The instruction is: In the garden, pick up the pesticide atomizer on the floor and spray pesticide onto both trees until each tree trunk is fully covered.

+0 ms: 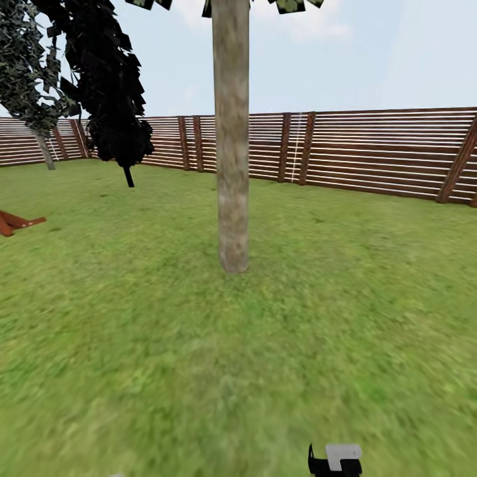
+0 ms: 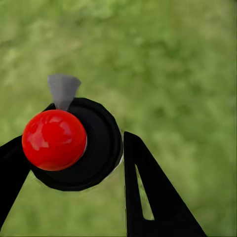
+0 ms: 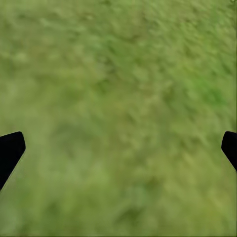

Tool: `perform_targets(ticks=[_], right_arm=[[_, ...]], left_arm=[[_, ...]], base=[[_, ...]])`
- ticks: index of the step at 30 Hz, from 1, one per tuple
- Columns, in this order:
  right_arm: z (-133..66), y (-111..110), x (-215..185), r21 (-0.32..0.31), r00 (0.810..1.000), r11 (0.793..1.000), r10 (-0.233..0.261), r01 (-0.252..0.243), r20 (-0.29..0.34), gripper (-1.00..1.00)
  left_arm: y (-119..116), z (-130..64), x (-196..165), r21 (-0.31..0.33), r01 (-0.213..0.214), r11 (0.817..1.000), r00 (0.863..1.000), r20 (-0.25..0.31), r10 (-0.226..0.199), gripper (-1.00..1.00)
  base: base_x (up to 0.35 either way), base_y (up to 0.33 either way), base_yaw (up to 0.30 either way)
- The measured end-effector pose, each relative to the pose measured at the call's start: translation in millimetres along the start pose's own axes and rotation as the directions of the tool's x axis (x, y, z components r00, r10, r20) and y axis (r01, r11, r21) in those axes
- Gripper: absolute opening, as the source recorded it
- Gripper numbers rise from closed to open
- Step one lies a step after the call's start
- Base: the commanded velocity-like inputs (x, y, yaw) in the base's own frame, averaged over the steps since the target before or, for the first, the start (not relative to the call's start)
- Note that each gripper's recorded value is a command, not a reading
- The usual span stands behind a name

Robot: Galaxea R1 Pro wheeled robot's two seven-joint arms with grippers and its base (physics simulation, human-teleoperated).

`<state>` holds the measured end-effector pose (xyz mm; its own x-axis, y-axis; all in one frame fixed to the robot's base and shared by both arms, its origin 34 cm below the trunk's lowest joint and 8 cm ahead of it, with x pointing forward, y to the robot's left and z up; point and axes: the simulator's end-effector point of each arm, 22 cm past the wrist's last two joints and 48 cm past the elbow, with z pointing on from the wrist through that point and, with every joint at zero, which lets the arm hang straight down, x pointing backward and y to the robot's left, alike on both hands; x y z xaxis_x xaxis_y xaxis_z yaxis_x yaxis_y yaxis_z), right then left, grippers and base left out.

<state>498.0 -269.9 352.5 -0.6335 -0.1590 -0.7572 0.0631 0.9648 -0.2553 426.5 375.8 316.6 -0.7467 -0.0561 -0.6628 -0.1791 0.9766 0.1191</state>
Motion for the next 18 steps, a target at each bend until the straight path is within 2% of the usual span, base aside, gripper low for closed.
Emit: perform_targets(ticks=[18], right_arm=[[-0.2, 0.8, -0.1, -0.001, 1.000, 1.000, 0.001, -0.001, 0.000, 1.00]], left_arm=[[0.0, 0.0, 0.0, 0.000, 0.000, 1.000, 1.000, 0.000, 0.000, -1.00]], base=[[0.338, 0.000, 0.000]])
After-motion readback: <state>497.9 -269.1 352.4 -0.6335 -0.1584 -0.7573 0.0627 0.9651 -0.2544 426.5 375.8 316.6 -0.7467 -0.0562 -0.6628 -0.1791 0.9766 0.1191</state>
